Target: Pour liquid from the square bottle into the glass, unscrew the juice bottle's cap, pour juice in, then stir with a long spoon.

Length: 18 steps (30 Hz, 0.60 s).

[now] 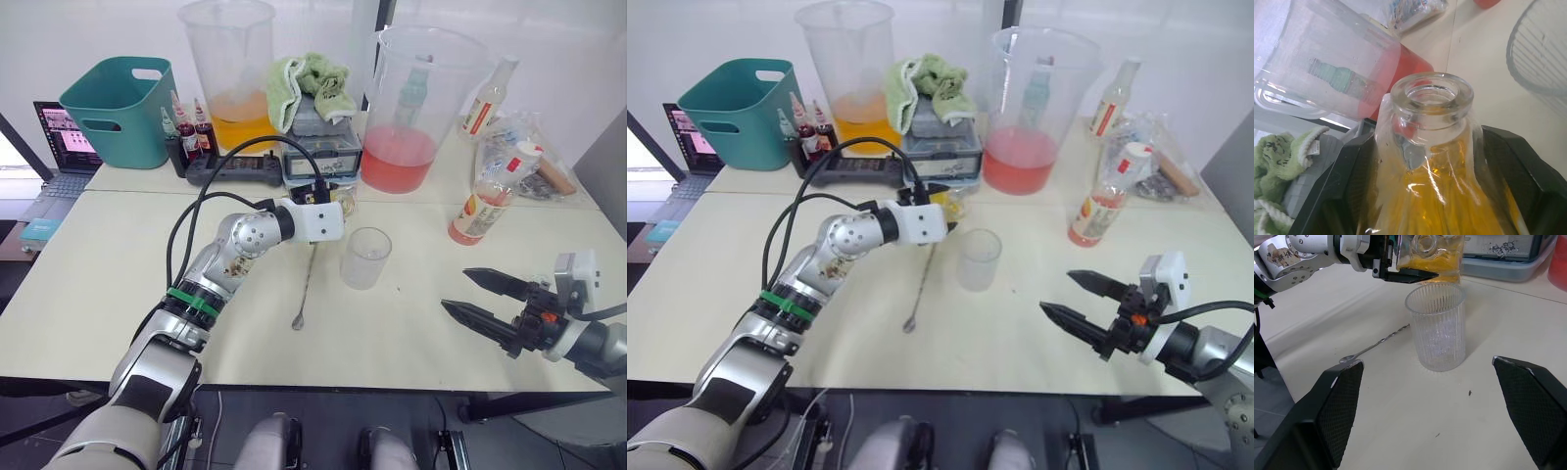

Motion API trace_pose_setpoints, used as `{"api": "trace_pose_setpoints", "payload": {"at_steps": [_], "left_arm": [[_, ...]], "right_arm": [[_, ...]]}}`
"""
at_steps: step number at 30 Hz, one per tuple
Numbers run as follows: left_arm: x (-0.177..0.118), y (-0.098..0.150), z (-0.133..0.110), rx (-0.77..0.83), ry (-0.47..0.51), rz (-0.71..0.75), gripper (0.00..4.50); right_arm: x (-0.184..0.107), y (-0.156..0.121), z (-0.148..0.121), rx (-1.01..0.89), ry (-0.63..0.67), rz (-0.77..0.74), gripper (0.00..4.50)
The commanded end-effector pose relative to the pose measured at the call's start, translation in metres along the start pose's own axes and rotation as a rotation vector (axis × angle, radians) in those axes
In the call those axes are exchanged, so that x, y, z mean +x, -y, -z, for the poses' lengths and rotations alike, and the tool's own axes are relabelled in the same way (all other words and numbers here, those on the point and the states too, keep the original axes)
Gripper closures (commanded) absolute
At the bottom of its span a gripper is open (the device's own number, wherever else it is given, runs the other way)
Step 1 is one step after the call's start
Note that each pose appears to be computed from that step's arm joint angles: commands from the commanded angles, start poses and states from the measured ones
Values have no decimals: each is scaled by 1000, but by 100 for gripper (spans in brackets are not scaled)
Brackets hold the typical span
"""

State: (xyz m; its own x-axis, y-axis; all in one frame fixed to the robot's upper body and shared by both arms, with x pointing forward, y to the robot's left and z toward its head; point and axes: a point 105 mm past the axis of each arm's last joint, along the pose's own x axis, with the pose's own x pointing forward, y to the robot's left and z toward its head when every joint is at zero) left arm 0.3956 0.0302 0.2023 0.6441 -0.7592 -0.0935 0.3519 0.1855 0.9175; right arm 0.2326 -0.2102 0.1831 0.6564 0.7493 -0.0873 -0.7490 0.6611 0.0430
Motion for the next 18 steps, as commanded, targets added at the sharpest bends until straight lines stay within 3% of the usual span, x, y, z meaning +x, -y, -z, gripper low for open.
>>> {"api": "trace_pose_setpoints", "payload": {"at_steps": [1,18], "left_arm": [[2,-30,-32,82,103,-121,171],[12,-27,-48,276,136,-141,171]], "right_arm": [[1,-8,-13,-49,37,-17,3],[16,-14,-13,-47,9,-41,3]]}}
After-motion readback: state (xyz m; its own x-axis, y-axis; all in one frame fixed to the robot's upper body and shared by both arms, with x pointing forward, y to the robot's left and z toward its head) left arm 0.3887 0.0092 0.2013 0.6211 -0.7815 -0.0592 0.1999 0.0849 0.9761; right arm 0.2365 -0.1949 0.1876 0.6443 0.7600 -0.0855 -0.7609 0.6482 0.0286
